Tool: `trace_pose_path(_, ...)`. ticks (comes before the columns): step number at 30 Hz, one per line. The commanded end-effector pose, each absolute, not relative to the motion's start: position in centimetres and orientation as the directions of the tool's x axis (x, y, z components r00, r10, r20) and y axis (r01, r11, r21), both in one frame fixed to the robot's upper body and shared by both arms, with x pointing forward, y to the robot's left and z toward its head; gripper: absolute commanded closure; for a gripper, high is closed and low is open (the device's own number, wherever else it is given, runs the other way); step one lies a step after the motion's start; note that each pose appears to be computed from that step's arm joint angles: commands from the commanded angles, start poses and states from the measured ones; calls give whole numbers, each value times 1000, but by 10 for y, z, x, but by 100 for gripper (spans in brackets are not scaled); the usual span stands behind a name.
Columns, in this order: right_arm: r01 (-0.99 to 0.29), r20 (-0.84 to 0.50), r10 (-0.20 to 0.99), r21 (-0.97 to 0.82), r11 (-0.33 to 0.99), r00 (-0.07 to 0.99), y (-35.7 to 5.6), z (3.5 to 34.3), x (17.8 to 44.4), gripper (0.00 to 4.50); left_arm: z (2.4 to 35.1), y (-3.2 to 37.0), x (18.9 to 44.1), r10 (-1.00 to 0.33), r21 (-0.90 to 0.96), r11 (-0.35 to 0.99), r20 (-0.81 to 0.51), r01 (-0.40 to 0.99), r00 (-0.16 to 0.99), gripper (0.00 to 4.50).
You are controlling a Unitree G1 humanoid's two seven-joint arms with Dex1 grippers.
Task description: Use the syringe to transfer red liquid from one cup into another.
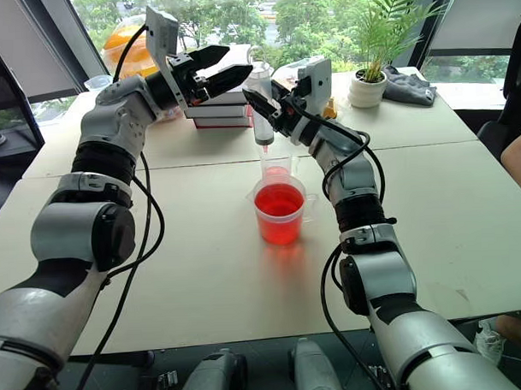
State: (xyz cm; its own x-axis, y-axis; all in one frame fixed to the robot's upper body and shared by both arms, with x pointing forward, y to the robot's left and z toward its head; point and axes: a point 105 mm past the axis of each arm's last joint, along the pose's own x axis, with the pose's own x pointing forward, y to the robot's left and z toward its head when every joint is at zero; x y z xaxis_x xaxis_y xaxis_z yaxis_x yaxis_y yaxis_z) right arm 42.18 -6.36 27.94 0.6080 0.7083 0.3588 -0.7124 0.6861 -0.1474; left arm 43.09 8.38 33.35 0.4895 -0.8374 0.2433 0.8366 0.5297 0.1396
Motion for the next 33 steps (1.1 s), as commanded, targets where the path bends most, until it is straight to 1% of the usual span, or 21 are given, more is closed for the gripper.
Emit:
trace_pose_path(1, -700, 403, 699, -174, 693, 591, -67, 296, 418, 306, 358, 95, 417, -847, 195, 506, 295, 840, 442, 10)
trace_pose_path(4, -681, 398, 684, -176, 711, 611, -75, 296, 420, 306, 352, 104, 412, -857, 191, 491, 280, 850, 432, 10)
trace_pose_path(8, -638, 407, 647, -178, 749, 645, -91, 305, 424, 306, 336, 111, 402, -873, 174, 466, 248, 868, 419, 10)
trace_pose_path(11, -570, 383, 583, -161, 806, 716, -111, 340, 424, 306, 305, 121, 395, -871, 170, 485, 187, 858, 455, 10)
trace_pose_path(13, -555, 372, 540, -75, 828, 755, -126, 368, 421, 306, 287, 125, 392, -863, 145, 501, 160, 853, 479, 10)
trace_pose_path(14, -552, 364, 526, -39, 833, 769, -131, 376, 419, 306, 281, 125, 390, -861, 137, 504, 151, 853, 485, 10)
trace_pose_path(15, -516, 306, 498, -23, 856, 812, -142, 382, 420, 306, 273, 125, 387, -861, 125, 506, 138, 854, 490, 10)
trace_pose_path(17, -449, 173, 444, -8, 893, 879, -161, 380, 420, 306, 260, 124, 381, -863, 108, 504, 115, 857, 493, 10)
trace_pose_path(18, -395, 72, 395, -3, 918, 916, -175, 372, 422, 306, 253, 122, 377, -867, 101, 498, 101, 861, 489, 10)
trace_pose_path(21, -280, -151, 273, -26, 960, 950, -207, 340, 420, 306, 243, 121, 370, -868, 85, 495, 87, 865, 489, 10)
trace_pose_path(22, -251, -192, 241, -32, 967, 952, -215, 333, 420, 306, 242, 121, 369, -866, 78, 498, 89, 864, 491, 10)
trace_pose_path(24, -195, -299, 165, -74, 978, 940, -232, 308, 418, 306, 240, 121, 367, -863, 68, 503, 94, 862, 496, 10)
trace_pose_path(27, -171, -473, 128, -49, 984, 872, -252, 257, 409, 306, 238, 121, 364, -862, 67, 505, 92, 860, 499, 10)
trace_pose_path(28, -161, -507, 117, -43, 986, 854, -258, 245, 406, 306, 238, 120, 363, -862, 67, 505, 92, 860, 499, 10)
trace_pose_path(30, -118, -601, 85, -15, 993, 795, -274, 207, 398, 306, 237, 121, 360, -863, 66, 503, 93, 862, 497, 10)
trace_pose_path(33, -84, -696, 69, 12, 996, 715, -286, 171, 387, 306, 237, 120, 356, -868, 61, 493, 92, 868, 487, 10)
